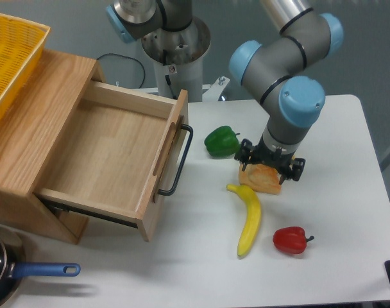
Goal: Pick up the banana
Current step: 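Move the gripper over the yellow banana and lower it, then align the open gripper around the banana's middle and descend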
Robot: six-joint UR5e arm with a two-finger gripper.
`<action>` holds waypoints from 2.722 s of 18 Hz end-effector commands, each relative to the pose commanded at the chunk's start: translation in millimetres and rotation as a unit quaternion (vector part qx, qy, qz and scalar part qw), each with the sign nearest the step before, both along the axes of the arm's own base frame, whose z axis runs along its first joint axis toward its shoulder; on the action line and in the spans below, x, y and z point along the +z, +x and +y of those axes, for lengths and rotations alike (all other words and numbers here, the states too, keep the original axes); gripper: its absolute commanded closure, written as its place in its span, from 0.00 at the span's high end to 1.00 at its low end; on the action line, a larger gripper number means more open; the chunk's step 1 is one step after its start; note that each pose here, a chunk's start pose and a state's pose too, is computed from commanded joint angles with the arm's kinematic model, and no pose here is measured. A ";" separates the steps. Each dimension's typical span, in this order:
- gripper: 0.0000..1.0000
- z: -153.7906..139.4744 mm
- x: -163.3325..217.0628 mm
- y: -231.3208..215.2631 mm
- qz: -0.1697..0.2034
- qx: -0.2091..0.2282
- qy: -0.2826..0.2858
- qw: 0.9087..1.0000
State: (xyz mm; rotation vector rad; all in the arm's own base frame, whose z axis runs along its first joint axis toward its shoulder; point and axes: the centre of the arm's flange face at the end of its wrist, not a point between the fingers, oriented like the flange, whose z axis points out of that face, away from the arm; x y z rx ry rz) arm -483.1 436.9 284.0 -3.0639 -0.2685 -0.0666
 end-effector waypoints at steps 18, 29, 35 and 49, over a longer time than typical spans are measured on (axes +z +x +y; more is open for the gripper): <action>1.00 32.9 -49.4 -21.7 0.017 -0.009 -0.007 1.000; 1.00 44.2 -64.9 -22.7 0.031 -0.020 -0.024 0.999; 1.00 50.5 -75.1 -17.0 0.025 -0.023 -0.028 0.999; 0.83 53.1 -88.8 -15.4 0.017 -0.028 -0.034 0.999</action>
